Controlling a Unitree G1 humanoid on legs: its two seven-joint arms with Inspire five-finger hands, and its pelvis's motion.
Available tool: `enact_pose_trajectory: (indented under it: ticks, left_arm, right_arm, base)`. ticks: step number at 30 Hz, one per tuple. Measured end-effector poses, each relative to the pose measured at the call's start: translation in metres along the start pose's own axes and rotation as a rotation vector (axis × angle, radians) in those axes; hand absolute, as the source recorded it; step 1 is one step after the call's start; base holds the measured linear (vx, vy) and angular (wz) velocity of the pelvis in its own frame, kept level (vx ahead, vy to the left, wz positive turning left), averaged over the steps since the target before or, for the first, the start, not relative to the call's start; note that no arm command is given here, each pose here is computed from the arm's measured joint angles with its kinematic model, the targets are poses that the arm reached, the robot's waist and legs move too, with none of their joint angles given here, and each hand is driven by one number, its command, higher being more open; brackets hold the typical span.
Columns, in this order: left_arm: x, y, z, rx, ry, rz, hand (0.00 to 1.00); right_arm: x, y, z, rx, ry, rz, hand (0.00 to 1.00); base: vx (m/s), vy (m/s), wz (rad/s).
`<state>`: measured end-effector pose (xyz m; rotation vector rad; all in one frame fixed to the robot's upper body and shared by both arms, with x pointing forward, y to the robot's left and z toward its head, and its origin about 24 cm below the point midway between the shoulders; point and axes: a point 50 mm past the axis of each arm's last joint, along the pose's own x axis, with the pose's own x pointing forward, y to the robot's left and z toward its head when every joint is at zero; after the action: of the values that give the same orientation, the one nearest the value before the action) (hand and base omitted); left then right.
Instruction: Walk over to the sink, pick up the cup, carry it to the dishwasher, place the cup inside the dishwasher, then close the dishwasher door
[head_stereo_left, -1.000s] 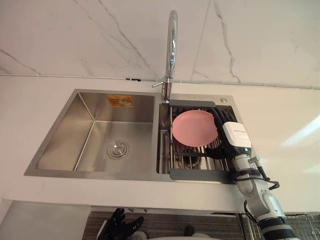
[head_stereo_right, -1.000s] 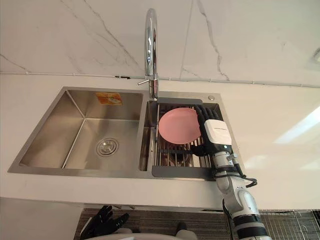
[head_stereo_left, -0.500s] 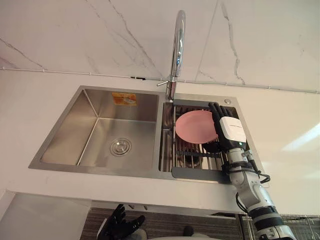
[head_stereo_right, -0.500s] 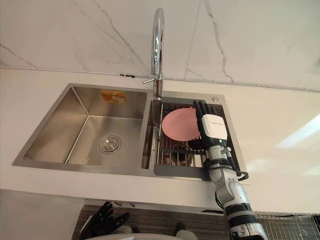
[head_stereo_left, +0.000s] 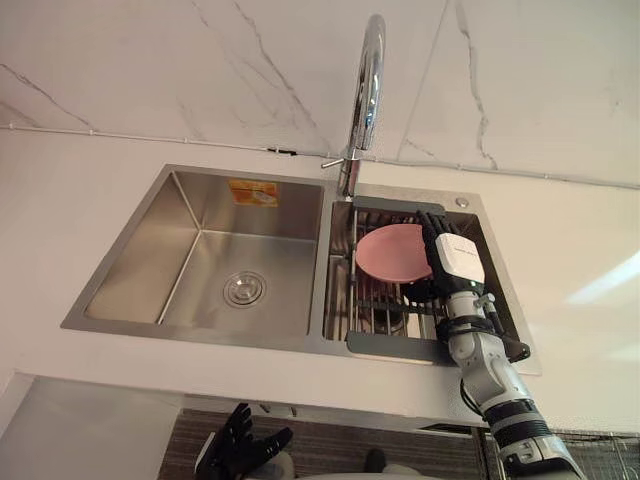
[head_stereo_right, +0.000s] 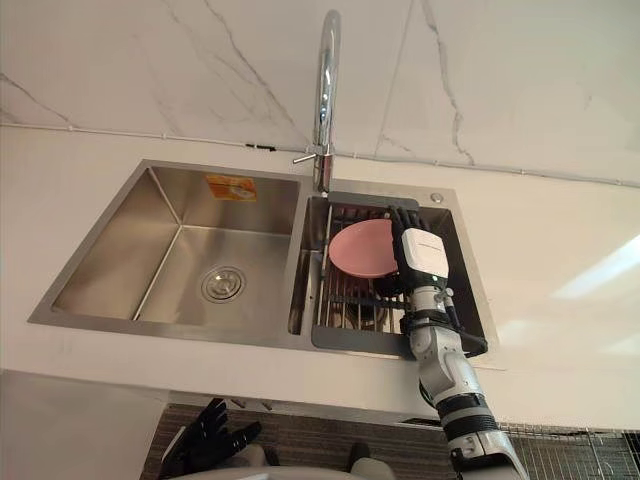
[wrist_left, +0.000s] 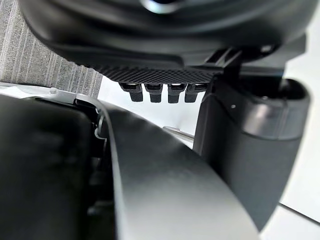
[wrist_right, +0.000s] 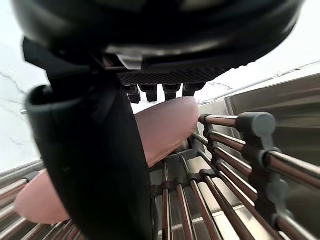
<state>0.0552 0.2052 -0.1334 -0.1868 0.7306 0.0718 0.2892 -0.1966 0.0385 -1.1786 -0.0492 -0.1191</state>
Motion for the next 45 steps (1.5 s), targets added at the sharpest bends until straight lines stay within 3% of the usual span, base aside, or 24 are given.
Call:
enact_pose_trajectory:
  ticks: [27, 45]
  left_arm:
    - [0.000, 0.000, 0.000, -0.012, 0.001, -0.001, 1.00]
    - [-0.003, 0.000, -0.005, -0.015, 0.004, 0.009, 1.00]
  right_arm:
    - [-0.005, -0.002, 0.006, 0.110, -0.059, 0.011, 0.00]
    - [-0.049, -0.018, 0.023, 0.298, -0.197, -0.044, 0.00]
  base:
    - [0.00, -0.002, -0.02]
    - [-0.01, -0.006, -0.02]
